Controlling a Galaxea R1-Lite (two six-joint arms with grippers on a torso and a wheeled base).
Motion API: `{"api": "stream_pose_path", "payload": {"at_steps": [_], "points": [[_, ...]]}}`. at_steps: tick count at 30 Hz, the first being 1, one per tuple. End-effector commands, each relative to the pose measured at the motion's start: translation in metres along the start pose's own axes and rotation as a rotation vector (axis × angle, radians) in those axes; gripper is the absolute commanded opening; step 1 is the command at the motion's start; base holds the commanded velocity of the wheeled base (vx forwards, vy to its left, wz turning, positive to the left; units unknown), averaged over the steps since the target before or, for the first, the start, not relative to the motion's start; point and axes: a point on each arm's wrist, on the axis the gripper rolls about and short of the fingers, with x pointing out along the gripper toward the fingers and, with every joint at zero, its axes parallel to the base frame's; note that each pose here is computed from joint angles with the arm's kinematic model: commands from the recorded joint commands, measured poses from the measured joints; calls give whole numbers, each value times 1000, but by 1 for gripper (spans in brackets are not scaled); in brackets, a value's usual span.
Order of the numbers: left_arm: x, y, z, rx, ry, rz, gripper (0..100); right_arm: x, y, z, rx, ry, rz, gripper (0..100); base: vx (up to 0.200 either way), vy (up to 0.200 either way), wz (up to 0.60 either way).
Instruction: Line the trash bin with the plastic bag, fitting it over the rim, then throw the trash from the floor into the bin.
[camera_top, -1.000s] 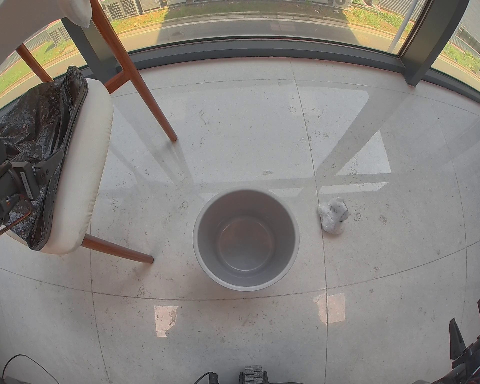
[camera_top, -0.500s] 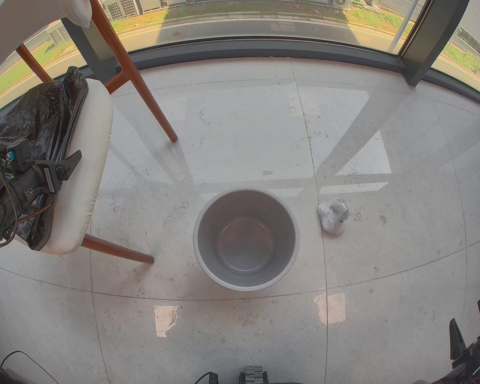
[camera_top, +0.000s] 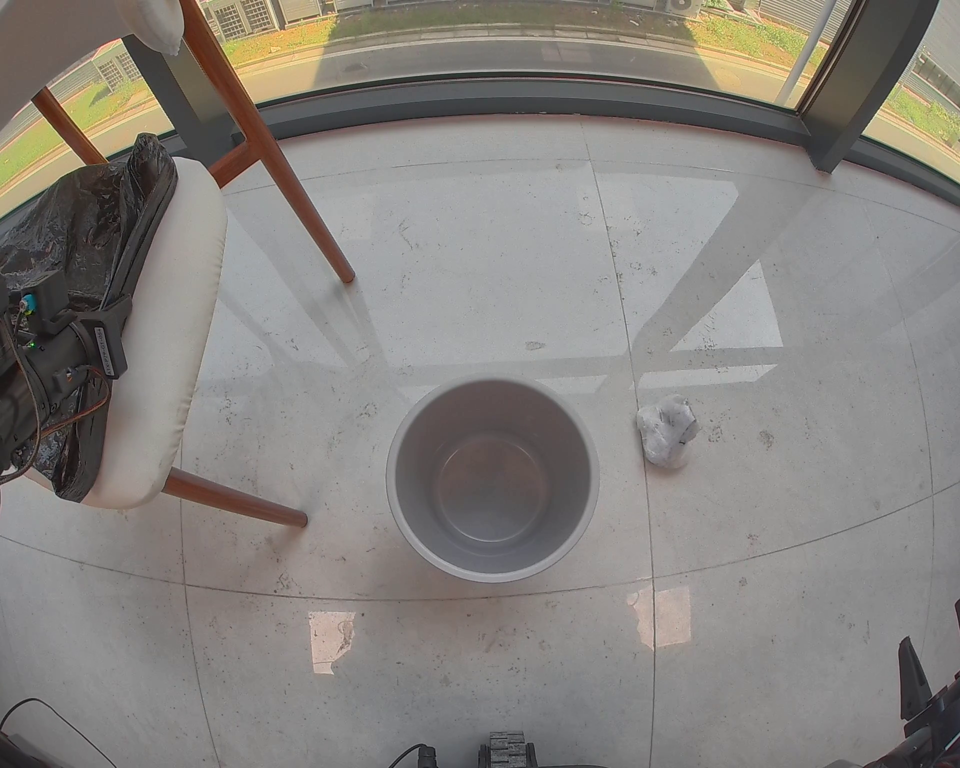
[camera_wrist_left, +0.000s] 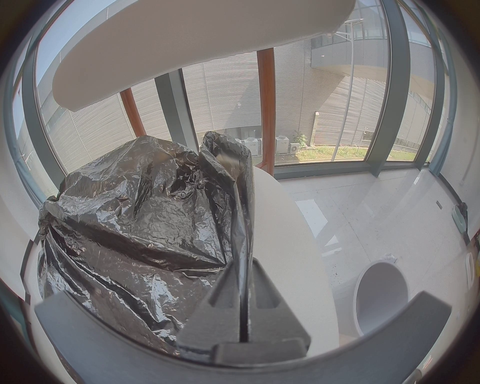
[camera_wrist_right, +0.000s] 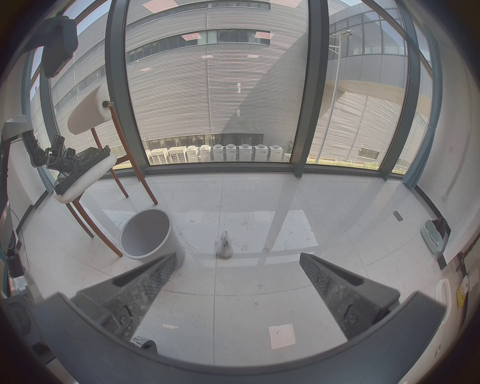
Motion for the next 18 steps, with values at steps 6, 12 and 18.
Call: {"api": "stream_pose_path", "payload": {"at_steps": [6, 12, 18], "points": [[-20, -5, 12, -12, -1, -74, 0, 0, 0, -5, 1, 4, 1, 100, 0, 0, 0], [-46, -9, 29, -161, 42, -194, 0, 0, 0, -5, 1, 4, 1, 100, 0, 0, 0], [-49, -9, 46, -377, 61, -272, 0, 0, 0, -5, 2, 4, 2, 100, 0, 0, 0]]}}
